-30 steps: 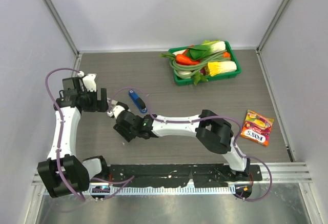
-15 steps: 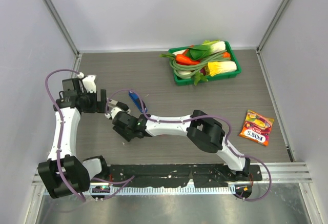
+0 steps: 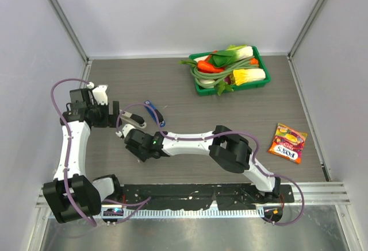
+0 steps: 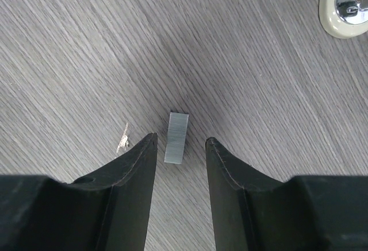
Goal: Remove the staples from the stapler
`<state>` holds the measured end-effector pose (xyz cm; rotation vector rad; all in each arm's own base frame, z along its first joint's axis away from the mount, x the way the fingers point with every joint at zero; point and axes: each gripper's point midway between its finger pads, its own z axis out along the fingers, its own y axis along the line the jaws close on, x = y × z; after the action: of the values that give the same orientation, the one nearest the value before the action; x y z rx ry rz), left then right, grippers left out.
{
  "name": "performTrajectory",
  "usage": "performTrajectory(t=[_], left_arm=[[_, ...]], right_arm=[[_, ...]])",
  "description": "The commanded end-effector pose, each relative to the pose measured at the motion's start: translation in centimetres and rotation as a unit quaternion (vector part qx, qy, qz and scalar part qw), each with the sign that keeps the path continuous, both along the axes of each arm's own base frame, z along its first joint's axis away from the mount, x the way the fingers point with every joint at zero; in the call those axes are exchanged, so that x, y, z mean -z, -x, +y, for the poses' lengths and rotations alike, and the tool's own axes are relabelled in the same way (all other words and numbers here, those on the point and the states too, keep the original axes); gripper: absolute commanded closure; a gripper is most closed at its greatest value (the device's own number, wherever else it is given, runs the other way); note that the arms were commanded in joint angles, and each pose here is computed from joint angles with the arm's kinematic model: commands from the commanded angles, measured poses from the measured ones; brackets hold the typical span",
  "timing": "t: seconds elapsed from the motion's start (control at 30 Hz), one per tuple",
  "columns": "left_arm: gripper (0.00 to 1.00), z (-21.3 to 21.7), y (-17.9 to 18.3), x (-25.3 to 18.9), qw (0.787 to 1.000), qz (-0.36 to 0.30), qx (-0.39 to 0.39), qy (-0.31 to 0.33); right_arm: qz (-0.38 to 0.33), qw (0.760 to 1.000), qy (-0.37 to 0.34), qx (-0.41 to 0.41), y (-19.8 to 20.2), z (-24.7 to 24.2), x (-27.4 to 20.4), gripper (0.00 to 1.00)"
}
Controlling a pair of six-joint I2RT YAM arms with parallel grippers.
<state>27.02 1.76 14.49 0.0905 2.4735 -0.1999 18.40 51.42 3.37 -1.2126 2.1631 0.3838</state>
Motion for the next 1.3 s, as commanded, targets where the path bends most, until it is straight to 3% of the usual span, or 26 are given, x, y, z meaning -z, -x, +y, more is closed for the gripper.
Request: performTrajectory(t=[0.0, 0.3, 0.6, 0.8, 0.9, 1.03, 1.27], left_arm=[[0.11, -0.1, 0.0, -0.9, 1.000, -0.022, 0.003, 0.001], [0.11, 0.2, 0.1, -1.0, 1.000, -0.024, 0.002, -0.006], [0.11, 0.2, 0.2, -1.1, 1.000, -0.026, 0.003, -0.005], [0.11, 0.2, 0.3, -1.0, 1.000, -0.026, 0.003, -0.006], [0.11, 0.1, 0.3, -0.9, 1.000, -0.025, 0.005, -0.002], [0.11, -0.4, 0.4, -0.7, 1.000, -0.023, 0.015, 0.008], [0.12, -0.4, 0.2, -0.7, 0.999, -0.033, 0.021, 0.005]], right_arm=[[-0.004, 1.000, -0.016, 0.004, 0.1, 0.5, -1.2, 0.56], [0.004, 1.000, -0.011, -0.001, 0.2, 0.9, -0.3, 0.66], [0.015, 1.000, -0.005, -0.002, 0.6, 0.9, 0.2, 0.68], [0.013, 1.000, -0.007, 0.002, 0.5, 0.8, -0.2, 0.89], [0.001, 1.000, -0.008, 0.016, 0.1, 0.1, -1.0, 0.93], [-0.014, 0.999, -0.006, 0.052, -0.7, -2.2, -2.0, 0.99], [-0.014, 0.986, -0.034, 0.160, -2.6, -8.8, -4.3, 0.99]])
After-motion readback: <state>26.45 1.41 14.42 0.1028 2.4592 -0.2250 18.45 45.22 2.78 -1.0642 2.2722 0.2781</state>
